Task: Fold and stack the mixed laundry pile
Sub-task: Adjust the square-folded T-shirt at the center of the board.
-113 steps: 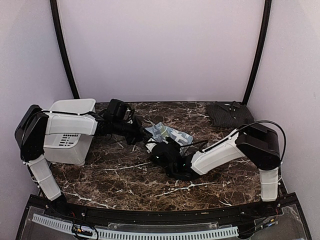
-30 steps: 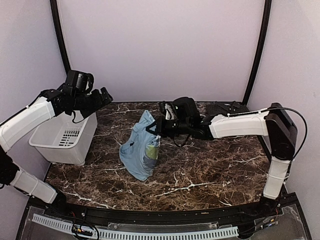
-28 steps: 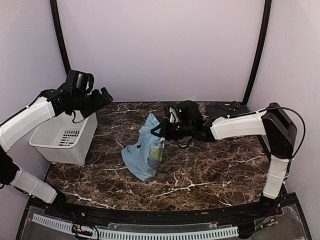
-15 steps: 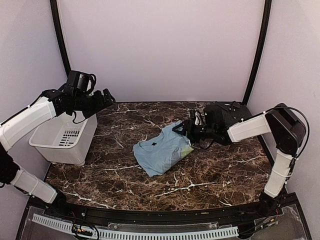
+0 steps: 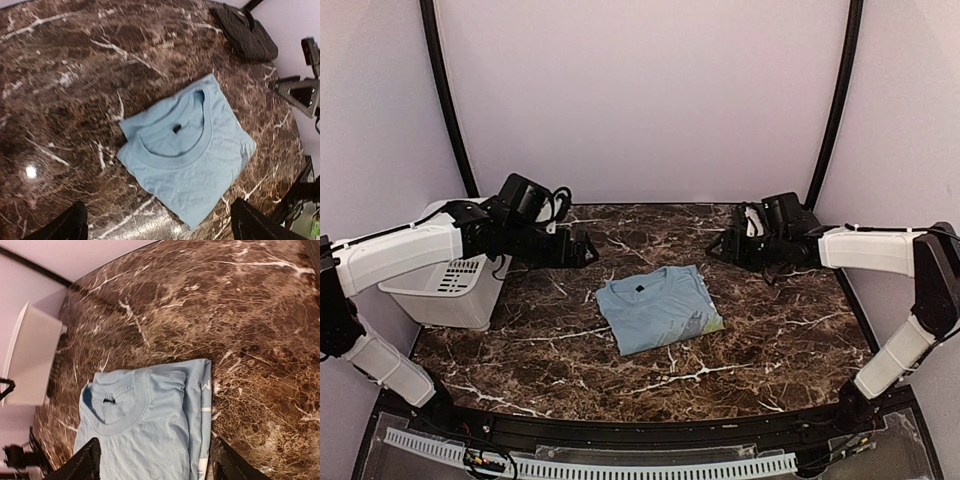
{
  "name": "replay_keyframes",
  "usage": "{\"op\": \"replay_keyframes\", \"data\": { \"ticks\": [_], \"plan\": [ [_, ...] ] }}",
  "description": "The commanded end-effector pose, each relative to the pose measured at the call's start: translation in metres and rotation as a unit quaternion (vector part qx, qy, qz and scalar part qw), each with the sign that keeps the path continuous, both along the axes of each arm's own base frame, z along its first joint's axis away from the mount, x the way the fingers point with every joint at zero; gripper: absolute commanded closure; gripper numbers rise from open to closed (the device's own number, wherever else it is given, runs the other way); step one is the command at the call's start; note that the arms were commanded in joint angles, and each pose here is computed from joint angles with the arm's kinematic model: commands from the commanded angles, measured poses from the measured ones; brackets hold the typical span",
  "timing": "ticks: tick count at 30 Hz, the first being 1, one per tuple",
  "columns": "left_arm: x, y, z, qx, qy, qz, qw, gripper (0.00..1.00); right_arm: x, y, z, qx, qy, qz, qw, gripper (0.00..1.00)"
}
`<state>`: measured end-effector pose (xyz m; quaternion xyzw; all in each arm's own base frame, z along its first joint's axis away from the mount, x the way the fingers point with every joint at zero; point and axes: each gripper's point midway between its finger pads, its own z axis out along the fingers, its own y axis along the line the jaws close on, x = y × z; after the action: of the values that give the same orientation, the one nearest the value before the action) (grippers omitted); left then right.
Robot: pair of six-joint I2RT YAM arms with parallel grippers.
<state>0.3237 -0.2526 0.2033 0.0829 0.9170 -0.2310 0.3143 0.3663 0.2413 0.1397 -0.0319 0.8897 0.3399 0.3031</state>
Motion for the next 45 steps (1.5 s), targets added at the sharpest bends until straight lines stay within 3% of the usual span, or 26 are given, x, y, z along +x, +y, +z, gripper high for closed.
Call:
{"op": "replay_keyframes", "data": {
  "ticks": [1, 6, 12, 17, 26, 37, 39, 43, 45],
  "plan": [
    [-0.041, -0.033, -0.049, -0.019, 0.065, -0.073, 0.995, 0.03, -0.044, 0.019, -0.001, -0.008, 0.005, 0.107, 0.994, 0.31],
    [-0.049, -0.036, -0.079, -0.003, 0.094, -0.064, 0.993, 0.16, -0.052, 0.035, -0.022, -0.040, 0.022, 0.131, 0.990, 0.36],
    [-0.025, -0.044, -0.099, 0.020, 0.109, -0.031, 0.993, 0.32, -0.011, 0.038, -0.051, -0.105, 0.019, 0.112, 0.988, 0.46],
    [-0.005, -0.045, -0.120, 0.041, 0.125, -0.007, 0.991, 0.44, 0.015, 0.045, -0.064, -0.119, 0.014, 0.110, 0.987, 0.53],
    [0.013, -0.035, -0.133, 0.032, 0.132, 0.015, 0.991, 0.49, 0.033, 0.052, -0.069, -0.110, 0.012, 0.112, 0.987, 0.65],
    [0.027, -0.041, -0.143, 0.010, 0.129, 0.010, 0.992, 0.52, 0.041, 0.059, -0.087, -0.109, 0.028, 0.117, 0.987, 0.69],
    [0.029, -0.045, -0.146, 0.005, 0.129, 0.007, 0.992, 0.52, 0.041, 0.059, -0.087, -0.111, 0.029, 0.116, 0.987, 0.75],
    [0.033, -0.051, -0.151, -0.006, 0.130, 0.002, 0.991, 0.65, 0.039, 0.057, -0.078, -0.110, 0.021, 0.113, 0.987, 1.00],
    [0.035, -0.055, -0.152, -0.011, 0.131, -0.002, 0.991, 0.70, 0.039, 0.055, -0.073, -0.111, 0.015, 0.109, 0.988, 1.00]
  ]
}}
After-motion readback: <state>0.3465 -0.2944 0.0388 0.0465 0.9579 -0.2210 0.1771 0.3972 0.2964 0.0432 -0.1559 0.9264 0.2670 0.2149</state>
